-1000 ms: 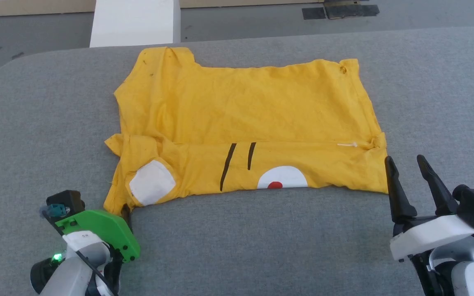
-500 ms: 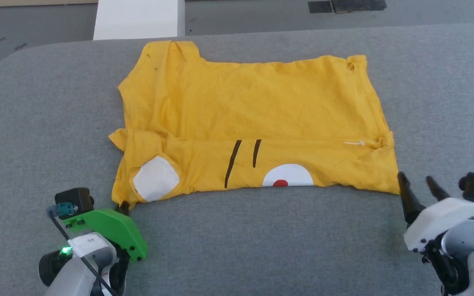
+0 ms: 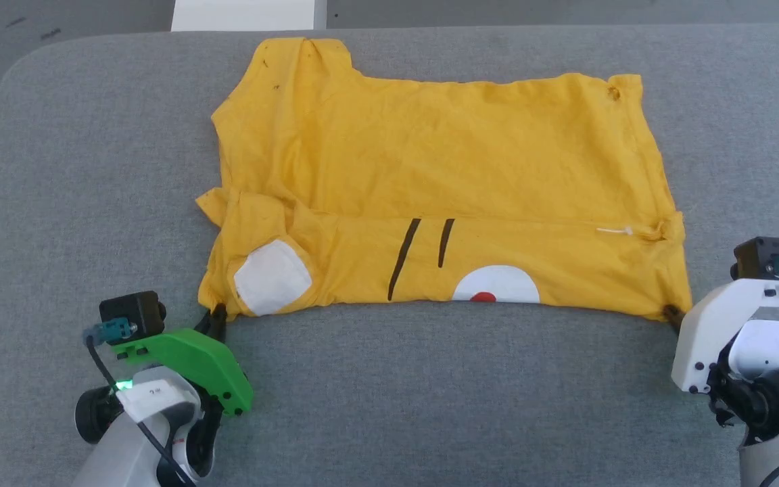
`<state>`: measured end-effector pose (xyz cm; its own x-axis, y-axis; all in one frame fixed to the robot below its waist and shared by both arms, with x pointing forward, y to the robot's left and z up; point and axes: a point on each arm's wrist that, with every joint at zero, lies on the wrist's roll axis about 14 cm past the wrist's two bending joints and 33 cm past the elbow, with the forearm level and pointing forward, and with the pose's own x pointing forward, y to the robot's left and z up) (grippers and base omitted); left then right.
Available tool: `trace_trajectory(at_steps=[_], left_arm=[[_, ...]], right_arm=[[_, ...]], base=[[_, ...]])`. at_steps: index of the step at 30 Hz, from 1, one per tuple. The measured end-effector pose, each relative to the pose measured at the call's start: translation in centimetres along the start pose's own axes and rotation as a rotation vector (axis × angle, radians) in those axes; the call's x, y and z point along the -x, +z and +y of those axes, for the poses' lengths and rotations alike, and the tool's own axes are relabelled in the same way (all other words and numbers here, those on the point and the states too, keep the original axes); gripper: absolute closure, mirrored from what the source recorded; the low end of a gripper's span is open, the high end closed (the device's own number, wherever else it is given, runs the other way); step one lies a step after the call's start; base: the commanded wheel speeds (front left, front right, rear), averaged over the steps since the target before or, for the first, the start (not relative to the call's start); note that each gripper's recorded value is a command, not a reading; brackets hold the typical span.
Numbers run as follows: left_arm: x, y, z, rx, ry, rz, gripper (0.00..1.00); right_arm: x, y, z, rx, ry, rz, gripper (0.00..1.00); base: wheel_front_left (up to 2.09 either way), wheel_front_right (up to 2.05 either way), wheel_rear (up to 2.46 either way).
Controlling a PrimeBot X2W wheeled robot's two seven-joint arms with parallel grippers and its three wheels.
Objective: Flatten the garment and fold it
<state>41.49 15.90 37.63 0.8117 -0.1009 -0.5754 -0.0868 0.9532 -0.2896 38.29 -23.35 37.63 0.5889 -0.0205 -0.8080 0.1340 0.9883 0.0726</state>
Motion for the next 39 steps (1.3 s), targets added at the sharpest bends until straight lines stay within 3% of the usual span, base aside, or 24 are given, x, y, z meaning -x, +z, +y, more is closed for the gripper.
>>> trace_trajectory(at_steps=[4, 9, 16, 25, 36, 37, 38, 39], left_arm=[[0.2, 1.2, 0.2, -0.023, 0.005, -0.085, 1.00], [1.5, 3.7, 1.1, -0.068, 0.037, -0.212, 1.00], [5.2, 3.1, 1.3, -0.116, 0.054, -0.203, 1.00], [8.6, -2.6, 1.9, -0.112, 0.078, 0.012, 1.00], [7.8, -6.7, 2.5, -0.079, 0.064, 0.141, 1.00], [7.7, -6.6, 2.4, -0.072, 0.063, 0.134, 0.81], [7.6, -6.4, 2.3, -0.066, 0.058, 0.125, 0.23], [7.5, -6.2, 2.1, -0.067, 0.049, 0.116, 0.00]], right_arm=[[0.5, 1.6, 0.0, 0.025, -0.015, -0.076, 1.00], [2.7, 4.7, -0.8, 0.022, -0.039, -0.285, 1.00], [6.0, 3.3, -2.1, 0.000, -0.058, -0.353, 1.00], [7.8, -3.8, -4.5, -0.056, -0.094, -0.167, 1.00], [5.1, -8.9, -4.4, -0.116, -0.073, -0.052, 1.00], [5.1, -8.8, -4.4, -0.122, -0.071, -0.066, 0.80], [5.0, -8.8, -4.3, -0.131, -0.066, -0.080, 0.59], [5.0, -8.7, -4.2, -0.137, -0.060, -0.092, 0.00]], base=[[0.00, 0.00, 0.00], [0.00, 0.00, 0.00], [0.00, 0.00, 0.00], [0.00, 0.00, 0.00], [0.00, 0.00, 0.00], [0.00, 0.00, 0.00], [0.00, 0.00, 0.00], [0.00, 0.00, 0.00]])
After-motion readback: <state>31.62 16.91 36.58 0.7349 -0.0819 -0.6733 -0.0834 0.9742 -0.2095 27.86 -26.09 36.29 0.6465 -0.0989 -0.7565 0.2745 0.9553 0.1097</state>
